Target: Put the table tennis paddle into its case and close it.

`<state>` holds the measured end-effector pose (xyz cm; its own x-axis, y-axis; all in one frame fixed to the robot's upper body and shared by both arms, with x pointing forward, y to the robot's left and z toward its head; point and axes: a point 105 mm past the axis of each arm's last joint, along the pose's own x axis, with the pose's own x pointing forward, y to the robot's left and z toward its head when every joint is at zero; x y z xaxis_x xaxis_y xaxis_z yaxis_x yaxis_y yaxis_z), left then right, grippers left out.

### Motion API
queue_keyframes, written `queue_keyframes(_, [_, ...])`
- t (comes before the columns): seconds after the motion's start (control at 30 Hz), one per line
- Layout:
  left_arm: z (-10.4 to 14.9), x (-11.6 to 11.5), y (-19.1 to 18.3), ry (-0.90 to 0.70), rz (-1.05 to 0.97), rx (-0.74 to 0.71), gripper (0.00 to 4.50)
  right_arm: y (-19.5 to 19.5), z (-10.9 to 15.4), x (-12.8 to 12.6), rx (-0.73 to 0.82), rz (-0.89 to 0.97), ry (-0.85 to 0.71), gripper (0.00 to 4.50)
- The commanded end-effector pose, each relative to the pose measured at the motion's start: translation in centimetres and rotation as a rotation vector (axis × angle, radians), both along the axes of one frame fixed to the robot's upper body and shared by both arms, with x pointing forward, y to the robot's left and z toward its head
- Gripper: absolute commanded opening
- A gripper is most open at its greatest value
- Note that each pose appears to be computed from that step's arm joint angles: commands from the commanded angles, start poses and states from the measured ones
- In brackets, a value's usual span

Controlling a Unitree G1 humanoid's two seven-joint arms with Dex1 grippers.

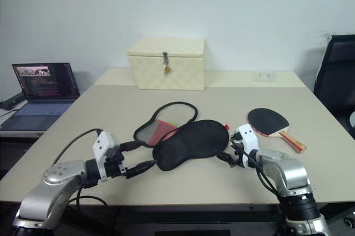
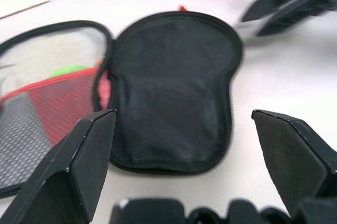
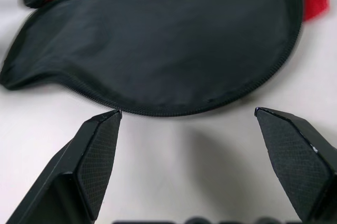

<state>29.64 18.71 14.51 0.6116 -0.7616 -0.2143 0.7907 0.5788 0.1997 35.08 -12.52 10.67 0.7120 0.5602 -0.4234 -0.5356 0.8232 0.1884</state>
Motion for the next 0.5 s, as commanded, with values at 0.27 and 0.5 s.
queue_keyframes(0.27, [2.3, -1.1, -0.6, 0.015, -0.151, 0.030, 4.50, 3.2, 0.2, 0.8, 0.169, -0.018, 0.113, 4.45])
queue_keyframes(0.5, [3.2, -2.0, -0.2, 0.041, -0.171, 0.044, 4.50, 9.2, 2.1, 1.3, 0.313, 0.059, 0.132, 4.45])
